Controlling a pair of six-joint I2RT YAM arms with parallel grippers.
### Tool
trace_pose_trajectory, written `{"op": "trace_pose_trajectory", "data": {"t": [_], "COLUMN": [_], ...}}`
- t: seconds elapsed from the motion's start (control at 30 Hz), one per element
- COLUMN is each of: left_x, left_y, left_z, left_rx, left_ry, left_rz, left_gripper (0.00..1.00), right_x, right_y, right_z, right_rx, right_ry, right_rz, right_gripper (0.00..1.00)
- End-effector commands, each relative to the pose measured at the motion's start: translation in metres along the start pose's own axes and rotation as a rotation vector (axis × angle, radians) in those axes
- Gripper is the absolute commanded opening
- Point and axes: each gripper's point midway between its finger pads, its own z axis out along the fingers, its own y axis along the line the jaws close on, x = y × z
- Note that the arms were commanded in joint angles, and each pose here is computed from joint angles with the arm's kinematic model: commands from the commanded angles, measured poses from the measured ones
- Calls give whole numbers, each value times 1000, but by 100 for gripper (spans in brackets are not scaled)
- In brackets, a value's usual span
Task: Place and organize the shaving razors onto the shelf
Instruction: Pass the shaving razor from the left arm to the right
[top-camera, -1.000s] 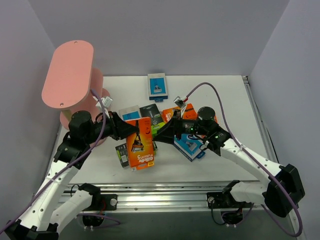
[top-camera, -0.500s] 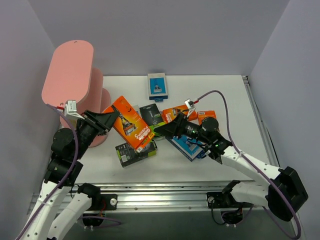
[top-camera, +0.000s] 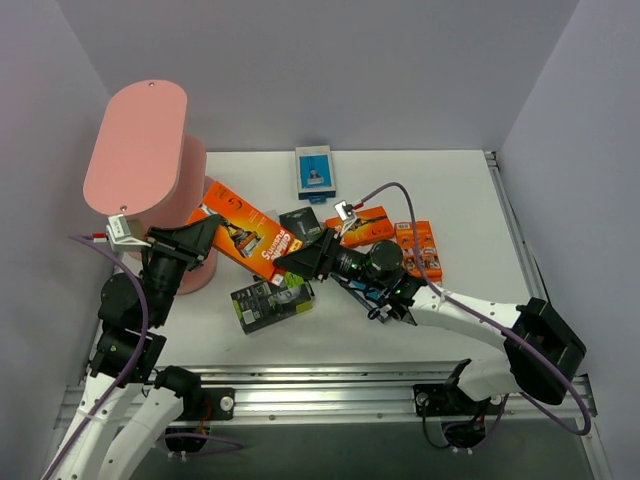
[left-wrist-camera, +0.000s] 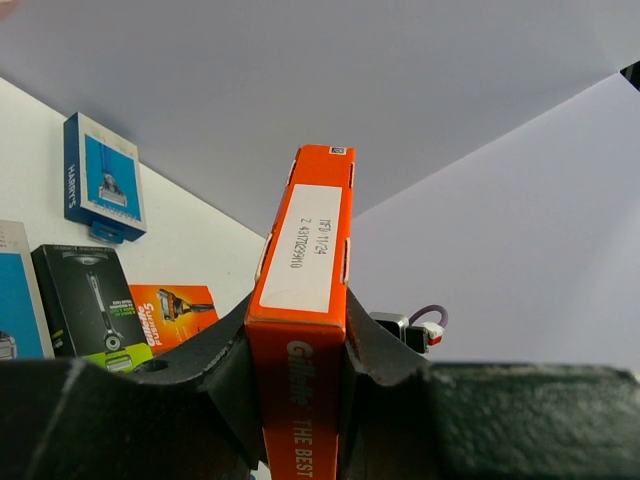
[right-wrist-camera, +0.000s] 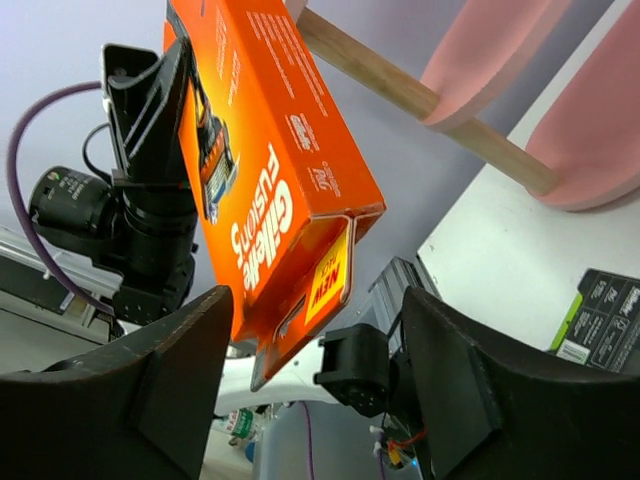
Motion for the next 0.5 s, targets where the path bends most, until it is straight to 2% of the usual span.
{"op": "trace_pose_trajectory", "data": {"t": [0.0,0.1,0.2,0.3,0.47], "left_x": [-22,-22,-21,-18,-18], "left_y": [-21,-17,-10,-3,0], "left_z": [-4,-6,-7,-6,-7], "left_rx": [73,59,41,14,5], "left_ry": [-93,-101,-102,-95,-102], "left_rz": [-39,-43,-49,-49,-56], "left_gripper": [2,2,2,2,2], "right_x": [-32,-32,-34,-33,-32], "right_y": [51,53,61,65,74], "right_z": [9,14,17,22,27], "right_rx": [-169,-187,-223,-242,-261], "right_ry": [-108,-110,-118,-114,-112], "right_rz": [-36,-26,-18,-12,-16], "right_gripper": [63,54,51,42,17]}}
